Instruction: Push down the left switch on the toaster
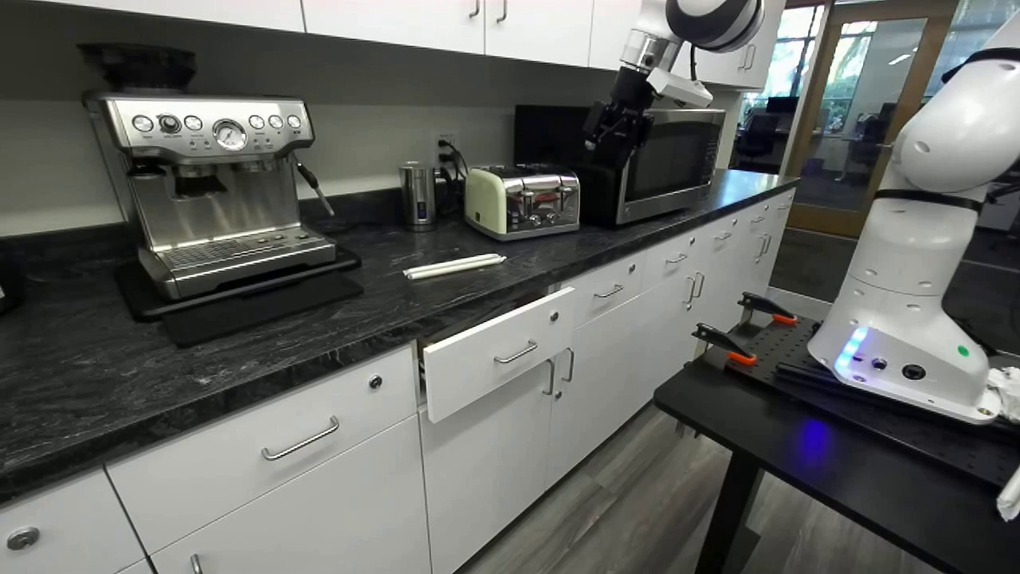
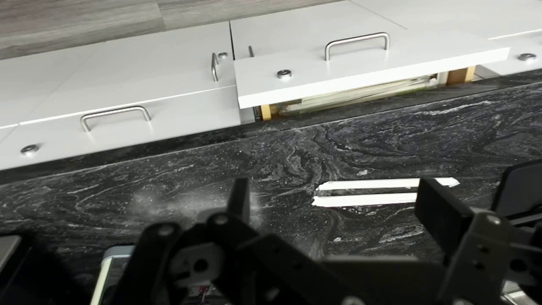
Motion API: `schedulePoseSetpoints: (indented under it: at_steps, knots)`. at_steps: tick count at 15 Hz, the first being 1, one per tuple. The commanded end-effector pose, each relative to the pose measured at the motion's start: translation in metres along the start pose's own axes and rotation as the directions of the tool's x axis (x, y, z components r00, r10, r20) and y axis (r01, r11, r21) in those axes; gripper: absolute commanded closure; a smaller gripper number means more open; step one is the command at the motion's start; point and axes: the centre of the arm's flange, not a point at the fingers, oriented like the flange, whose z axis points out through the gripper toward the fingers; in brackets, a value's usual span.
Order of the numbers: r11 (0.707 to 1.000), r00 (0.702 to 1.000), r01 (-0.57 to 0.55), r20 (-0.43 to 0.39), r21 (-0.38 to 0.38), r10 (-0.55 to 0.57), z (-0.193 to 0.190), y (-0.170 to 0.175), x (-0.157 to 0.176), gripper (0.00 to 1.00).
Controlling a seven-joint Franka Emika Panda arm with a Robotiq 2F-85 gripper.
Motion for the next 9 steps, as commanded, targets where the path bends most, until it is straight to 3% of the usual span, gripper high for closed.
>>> schedulePoseSetpoints:
  at_steps: [1, 3, 5, 9]
  knots:
    - [0.998, 1.0, 0.02, 0.022, -0.065, -0.019, 0.015, 0.012, 0.042, 0.0]
    - [0.997, 0.999, 0.026, 0.033, -0.077, -0.024, 0.024, 0.02, 0.061, 0.0]
    - [0.997, 0.999, 0.017, 0.032, -0.075, -0.014, 0.029, 0.025, 0.078, 0.26]
    - [0.998, 1.0, -0.013, -0.005, -0.068, 0.013, 0.034, 0.029, 0.105, 0.58]
